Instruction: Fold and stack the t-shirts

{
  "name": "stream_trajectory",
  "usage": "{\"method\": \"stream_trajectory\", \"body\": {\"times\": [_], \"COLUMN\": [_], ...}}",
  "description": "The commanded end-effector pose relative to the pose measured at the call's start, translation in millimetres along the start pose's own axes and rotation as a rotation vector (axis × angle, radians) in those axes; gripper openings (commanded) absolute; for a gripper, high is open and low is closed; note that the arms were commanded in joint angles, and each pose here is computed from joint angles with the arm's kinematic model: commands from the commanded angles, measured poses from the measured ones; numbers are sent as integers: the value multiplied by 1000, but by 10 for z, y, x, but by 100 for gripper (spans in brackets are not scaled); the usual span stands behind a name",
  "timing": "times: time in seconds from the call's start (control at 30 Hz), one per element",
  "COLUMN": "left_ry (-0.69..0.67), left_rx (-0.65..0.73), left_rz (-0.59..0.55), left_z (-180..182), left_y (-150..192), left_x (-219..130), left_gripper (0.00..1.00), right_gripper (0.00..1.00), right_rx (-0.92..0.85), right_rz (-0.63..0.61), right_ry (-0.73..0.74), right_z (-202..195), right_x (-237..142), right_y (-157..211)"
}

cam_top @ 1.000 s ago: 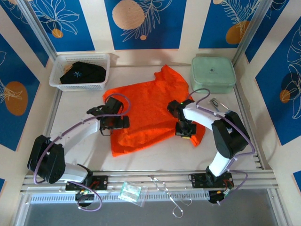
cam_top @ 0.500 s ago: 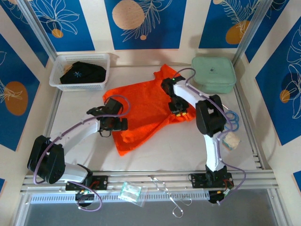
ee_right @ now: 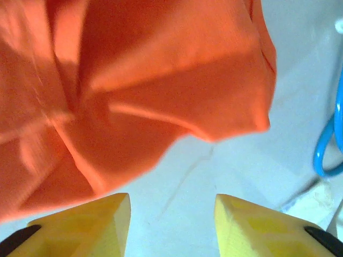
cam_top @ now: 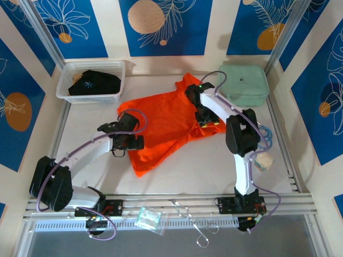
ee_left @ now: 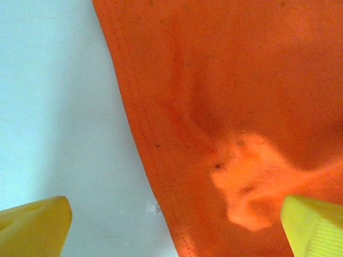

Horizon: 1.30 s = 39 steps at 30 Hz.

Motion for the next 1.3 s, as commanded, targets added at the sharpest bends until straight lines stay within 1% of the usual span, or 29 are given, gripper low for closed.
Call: {"method": "stream_trajectory", "body": {"times": [0.0, 0.07, 0.17, 0.23, 0.27, 0.43, 0.57, 0.77, 0.97, 1.07, 1.27], "left_ry": [-5, 3, 15, 21, 23, 15, 11, 9, 11, 8, 4], "left_rx": [22, 20, 16, 16, 16, 20, 17, 13, 15, 17, 16], "left_rz": [20, 20, 27, 32, 32, 29, 33, 40, 41, 39, 42], "left_z": [-5, -29, -64, -84, -91, -67, -42, -33, -41, -35, -23], "left_y": [54, 46, 42, 40, 36, 47, 76, 102, 98, 94, 107], "left_x": [34, 46, 67, 75, 72, 59, 70, 93, 91, 86, 90], "left_gripper": [100, 100, 100, 100, 100, 100, 100, 100, 100, 100, 100], "right_gripper": [48, 44, 44, 44, 45, 47, 47, 45, 40, 35, 15], "right_rx": [92, 108, 141, 169, 187, 274, 307, 307, 307, 310, 311], "right_rz": [-61, -56, -48, -65, -84, -175, -187, -144, -114, -105, -108], "right_ry": [-84, -205, -414, -503, -518, -537, -510, -495, -494, -499, -509], "right_z": [24, 201, 492, 594, 611, 513, 407, 438, 506, 533, 544], "right_x": [-231, -207, -127, -97, -81, -61, 30, 211, 350, 385, 363], "right_y": [180, 264, 248, 151, 83, -293, -490, -569, -577, -570, -576]}}
Point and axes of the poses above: each hand's point on the last joint's axis, 136 mm out from that joint toward the fingers, its own x axis out along the fingers, its own z axis along the line the jaws close on, y = z × x, the point moved 1 cm from there along -x, back along the fingers, and after that the axes turned 7 degrees about -x, right-handed, at the moved point
